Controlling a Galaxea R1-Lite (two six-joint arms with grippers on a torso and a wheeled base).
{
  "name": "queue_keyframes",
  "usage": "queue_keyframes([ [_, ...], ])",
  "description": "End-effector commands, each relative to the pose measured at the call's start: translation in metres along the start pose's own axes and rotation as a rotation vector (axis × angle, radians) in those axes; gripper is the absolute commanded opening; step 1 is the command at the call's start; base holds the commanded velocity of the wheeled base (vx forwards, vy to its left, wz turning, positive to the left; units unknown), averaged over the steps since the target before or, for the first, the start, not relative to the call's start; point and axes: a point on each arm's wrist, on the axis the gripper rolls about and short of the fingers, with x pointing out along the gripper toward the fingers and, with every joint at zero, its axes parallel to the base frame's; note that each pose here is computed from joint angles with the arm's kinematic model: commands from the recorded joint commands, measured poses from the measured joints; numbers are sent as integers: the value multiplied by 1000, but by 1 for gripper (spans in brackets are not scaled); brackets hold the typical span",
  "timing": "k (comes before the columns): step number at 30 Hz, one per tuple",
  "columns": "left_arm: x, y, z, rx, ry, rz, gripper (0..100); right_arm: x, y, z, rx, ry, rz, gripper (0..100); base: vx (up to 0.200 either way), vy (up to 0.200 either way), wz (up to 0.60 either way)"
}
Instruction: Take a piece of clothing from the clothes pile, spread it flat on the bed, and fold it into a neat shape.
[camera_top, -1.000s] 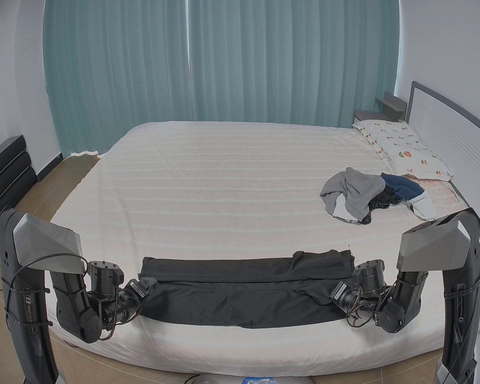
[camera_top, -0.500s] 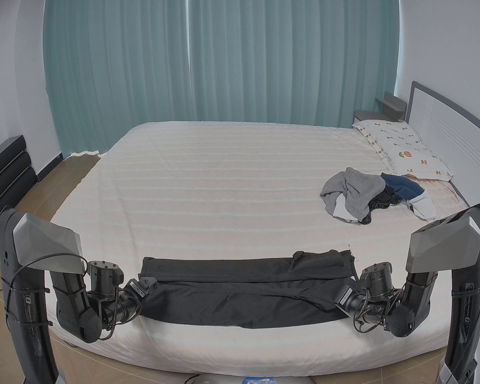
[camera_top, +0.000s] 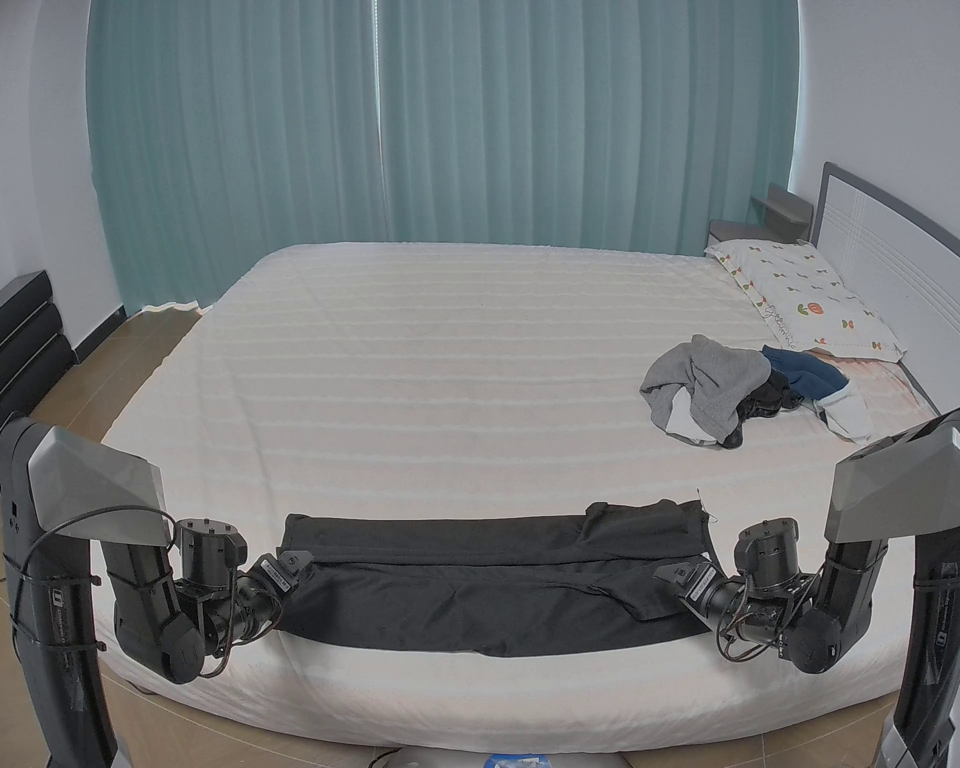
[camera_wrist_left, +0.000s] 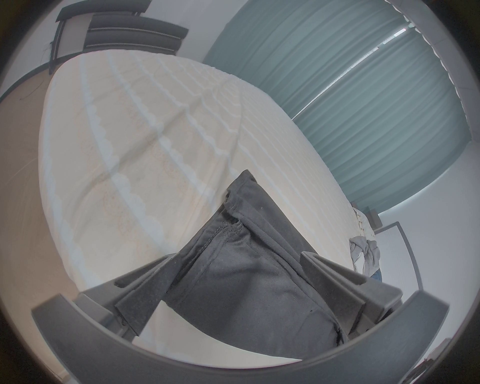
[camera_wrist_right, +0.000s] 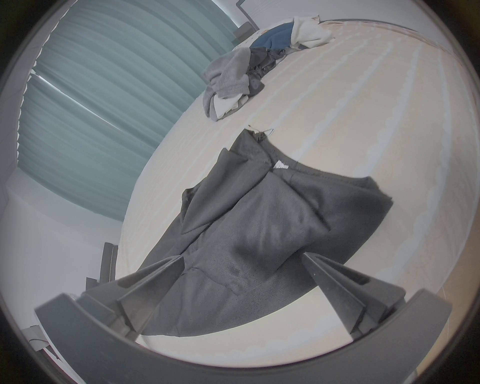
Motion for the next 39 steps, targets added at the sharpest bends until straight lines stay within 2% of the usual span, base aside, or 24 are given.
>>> queue_keyframes([
  [1,5,4,0,43,-3,5,100,-8,1,7,7,-19,9,100,0,0,0],
  [5,17,14,-9,147,10,34,100,-5,-3,4,-3,-6,-10,100,0,0,0],
  [9,20,16,-11,158,-21,40,100,-6,-2,5,-1,-10,-6,100,0,0,0],
  [14,20,18,-15,195,-10,49,100,-7,-3,9,7,-22,-7,100,0,0,0],
  [15,20,20,-16,209,-4,54,0,-7,-3,10,9,-24,-7,100,0,0,0],
  [30,1,39,-27,240,11,197,0,-8,-12,17,32,-20,-16,100,0,0,0],
  [39,2,38,-24,230,-9,199,0,-8,-12,16,32,-19,-16,100,0,0,0],
])
